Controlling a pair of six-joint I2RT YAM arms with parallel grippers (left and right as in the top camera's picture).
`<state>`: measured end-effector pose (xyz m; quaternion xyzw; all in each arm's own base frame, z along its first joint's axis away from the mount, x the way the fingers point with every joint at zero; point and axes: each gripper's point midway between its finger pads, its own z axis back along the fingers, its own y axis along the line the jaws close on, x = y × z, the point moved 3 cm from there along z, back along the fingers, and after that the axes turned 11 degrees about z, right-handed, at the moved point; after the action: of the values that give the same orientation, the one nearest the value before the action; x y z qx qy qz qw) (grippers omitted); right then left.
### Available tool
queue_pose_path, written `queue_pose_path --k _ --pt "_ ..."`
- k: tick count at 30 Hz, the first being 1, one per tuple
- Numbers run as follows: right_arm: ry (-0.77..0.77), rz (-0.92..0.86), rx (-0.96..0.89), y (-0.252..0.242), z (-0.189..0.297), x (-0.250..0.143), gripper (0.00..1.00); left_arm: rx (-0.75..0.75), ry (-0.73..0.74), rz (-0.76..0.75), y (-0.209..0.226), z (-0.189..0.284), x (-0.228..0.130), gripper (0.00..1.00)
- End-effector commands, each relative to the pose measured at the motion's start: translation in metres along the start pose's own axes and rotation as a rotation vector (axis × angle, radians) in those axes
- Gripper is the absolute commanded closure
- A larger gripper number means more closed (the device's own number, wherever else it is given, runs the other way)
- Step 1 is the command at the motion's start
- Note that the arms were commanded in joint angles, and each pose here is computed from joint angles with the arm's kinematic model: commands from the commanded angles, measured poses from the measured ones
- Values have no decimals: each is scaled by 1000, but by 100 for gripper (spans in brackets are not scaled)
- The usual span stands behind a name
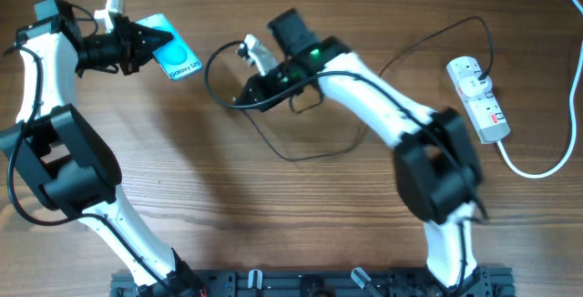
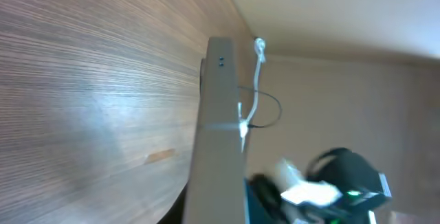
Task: Plug charger to phone and switch on socket
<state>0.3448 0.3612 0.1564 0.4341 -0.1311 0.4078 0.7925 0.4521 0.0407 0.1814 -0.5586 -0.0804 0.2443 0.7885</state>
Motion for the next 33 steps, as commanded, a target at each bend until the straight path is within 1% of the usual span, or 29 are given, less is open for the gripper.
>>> queue_pose_path --k 1,2,4,9,11,13,18,24,33 --pt "-93 171 193 59 44 20 96 -158 49 -33 -33 4 -11 96" --pt "-90 171 193 64 48 19 96 -173 57 -37 -35 3 -13 96" --pt "-100 174 262 78 54 19 96 -209 83 -63 -42 -2 -18 96" --pt "-94 17 317 84 55 23 96 -325 166 -164 -65 -21 -36 96" --pt "-105 -42 335 86 56 30 96 -339 191 -181 -70 -28 -40 96" --pt "-120 -115 311 81 54 37 96 -362 212 -195 -75 -33 -45 96" --pt "-151 -241 274 66 44 41 96 -362 215 -202 -76 -35 -45 96" --pt "-197 -292 187 46 36 43 96 -359 220 -179 -76 -35 -46 96" --pt "-234 -331 162 37 35 51 96 -354 247 -163 -78 -44 -53 96"
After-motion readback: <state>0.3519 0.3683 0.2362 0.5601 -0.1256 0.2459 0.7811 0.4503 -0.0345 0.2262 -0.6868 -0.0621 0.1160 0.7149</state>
